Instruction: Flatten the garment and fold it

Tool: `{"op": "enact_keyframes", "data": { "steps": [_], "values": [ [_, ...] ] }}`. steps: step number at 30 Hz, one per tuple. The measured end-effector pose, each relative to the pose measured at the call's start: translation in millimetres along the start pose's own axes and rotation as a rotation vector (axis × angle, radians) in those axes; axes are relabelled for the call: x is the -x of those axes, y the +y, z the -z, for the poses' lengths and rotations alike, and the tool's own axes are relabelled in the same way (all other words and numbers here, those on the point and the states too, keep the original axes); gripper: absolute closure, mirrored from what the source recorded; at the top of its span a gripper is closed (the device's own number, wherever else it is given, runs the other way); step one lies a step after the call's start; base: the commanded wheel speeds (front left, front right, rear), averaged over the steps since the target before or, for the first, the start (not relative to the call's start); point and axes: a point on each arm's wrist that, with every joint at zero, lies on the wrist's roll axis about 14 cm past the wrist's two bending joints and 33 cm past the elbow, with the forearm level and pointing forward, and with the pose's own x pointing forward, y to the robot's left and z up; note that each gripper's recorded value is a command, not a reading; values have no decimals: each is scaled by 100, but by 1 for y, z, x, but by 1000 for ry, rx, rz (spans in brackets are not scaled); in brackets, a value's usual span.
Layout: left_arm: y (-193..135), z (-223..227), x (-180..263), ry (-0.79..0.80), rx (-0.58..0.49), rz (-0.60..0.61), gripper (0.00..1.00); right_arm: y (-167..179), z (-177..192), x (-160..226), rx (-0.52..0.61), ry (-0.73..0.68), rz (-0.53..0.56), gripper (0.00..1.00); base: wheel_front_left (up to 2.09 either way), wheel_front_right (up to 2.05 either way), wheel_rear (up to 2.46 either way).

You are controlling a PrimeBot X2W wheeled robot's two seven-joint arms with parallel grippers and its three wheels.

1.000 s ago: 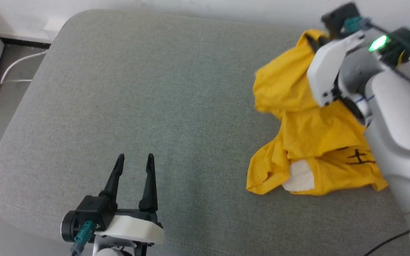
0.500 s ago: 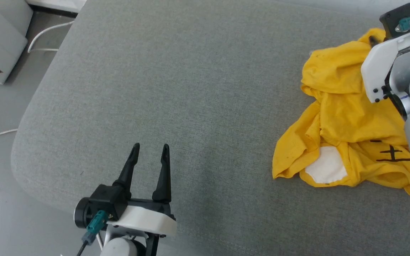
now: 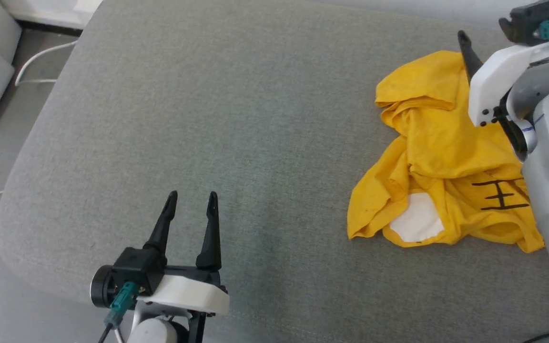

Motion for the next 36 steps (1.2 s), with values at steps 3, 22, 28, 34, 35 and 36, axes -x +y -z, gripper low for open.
{"op": "enact_keyframes", "data": {
  "steps": [3,22,28,34,35,36],
  "values": [
    [-4,-5,0,-17,-1,15,0,-11,-19,17,-23,-110,25,0,0,0,0],
    [-45,-15,3,-60,21,172,0,-70,79,250,-196,-207,458,0,0,0,0],
    [-54,-6,10,-29,26,202,0,-68,108,277,-287,-179,502,0,0,0,0],
    [-72,1,11,-4,36,272,0,-71,111,288,-298,-192,530,0,0,0,0],
    [-78,2,9,2,33,299,0,-72,111,288,-298,-191,532,0,0,0,0],
    [-85,0,4,2,28,325,0,-72,112,288,-298,-189,533,0,0,0,0]
  ]
}}
